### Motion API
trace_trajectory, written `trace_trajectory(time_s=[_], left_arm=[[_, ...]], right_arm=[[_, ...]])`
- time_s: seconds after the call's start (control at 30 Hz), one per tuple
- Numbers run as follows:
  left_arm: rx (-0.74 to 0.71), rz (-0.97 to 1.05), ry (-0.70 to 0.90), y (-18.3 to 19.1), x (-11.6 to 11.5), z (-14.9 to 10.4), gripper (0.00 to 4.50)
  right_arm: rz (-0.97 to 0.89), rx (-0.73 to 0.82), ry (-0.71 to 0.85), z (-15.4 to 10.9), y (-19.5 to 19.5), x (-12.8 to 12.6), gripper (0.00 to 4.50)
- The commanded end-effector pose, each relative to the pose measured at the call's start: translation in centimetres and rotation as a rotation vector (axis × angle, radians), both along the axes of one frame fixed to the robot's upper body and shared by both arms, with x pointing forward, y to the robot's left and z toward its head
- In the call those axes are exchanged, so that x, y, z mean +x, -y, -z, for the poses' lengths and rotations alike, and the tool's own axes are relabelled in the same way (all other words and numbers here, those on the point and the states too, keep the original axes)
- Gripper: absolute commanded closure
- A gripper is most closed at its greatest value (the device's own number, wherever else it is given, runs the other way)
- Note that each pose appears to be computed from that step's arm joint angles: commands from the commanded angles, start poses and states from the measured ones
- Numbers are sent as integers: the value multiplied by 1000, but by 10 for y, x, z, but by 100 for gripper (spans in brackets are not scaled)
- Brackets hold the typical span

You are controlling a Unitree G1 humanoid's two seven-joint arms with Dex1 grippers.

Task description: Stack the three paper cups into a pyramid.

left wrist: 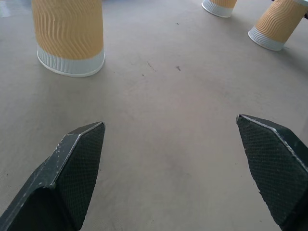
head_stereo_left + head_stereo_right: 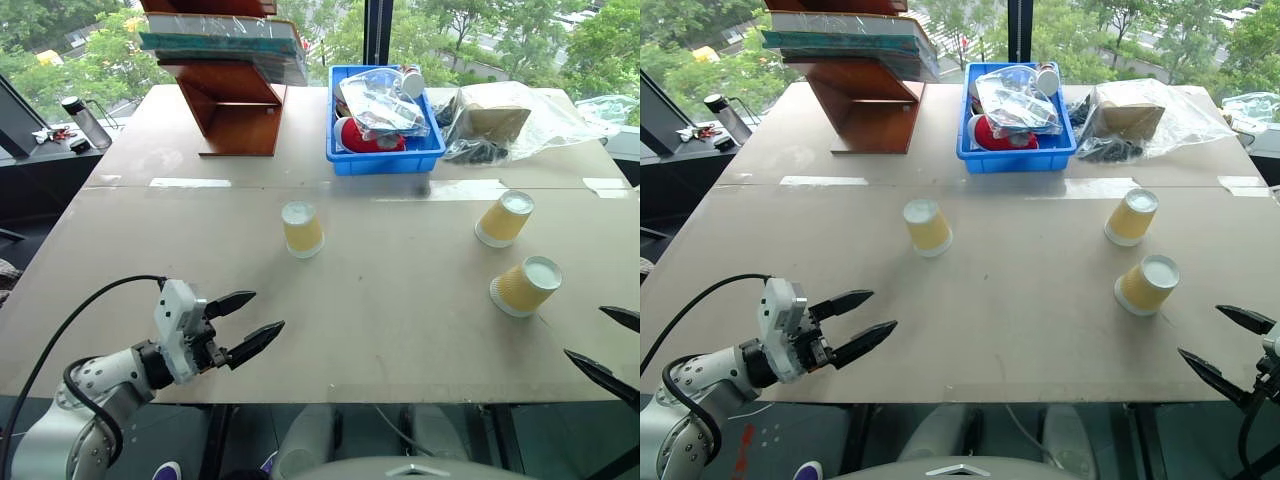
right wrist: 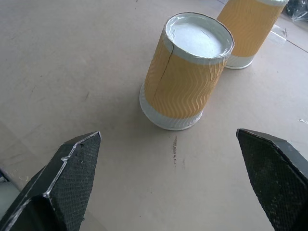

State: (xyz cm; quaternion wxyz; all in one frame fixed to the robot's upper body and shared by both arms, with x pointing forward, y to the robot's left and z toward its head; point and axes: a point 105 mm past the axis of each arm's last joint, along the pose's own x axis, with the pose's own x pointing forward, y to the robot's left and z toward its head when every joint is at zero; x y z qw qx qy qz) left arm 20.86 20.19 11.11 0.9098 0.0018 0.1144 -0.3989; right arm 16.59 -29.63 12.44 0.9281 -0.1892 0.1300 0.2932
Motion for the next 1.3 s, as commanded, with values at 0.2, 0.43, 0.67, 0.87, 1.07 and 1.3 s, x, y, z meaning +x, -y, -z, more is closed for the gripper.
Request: trace_trajectory(time_s=[0.2, 0.43, 0.67, 0.87, 1.07, 1.3], left_arm=[[-37, 91, 95, 26, 15, -27, 0], [-37, 222, 225, 49, 11, -46, 0], [-33, 523, 231, 61, -14, -56, 0], [-24, 600, 241, 68, -24, -61, 0], [-20, 597, 257, 71, -25, -64, 0], [-18, 577, 248, 68, -21, -61, 0]], right_arm=[[134, 87, 45, -4, -3, 12, 3], [149, 142, 8, 0, -4, 18, 3], [152, 203, 44, 9, -9, 23, 3], [158, 236, 65, 17, -19, 33, 3], [189, 294, 135, 6, -27, 56, 3], [159, 317, 160, -1, -40, 71, 3]])
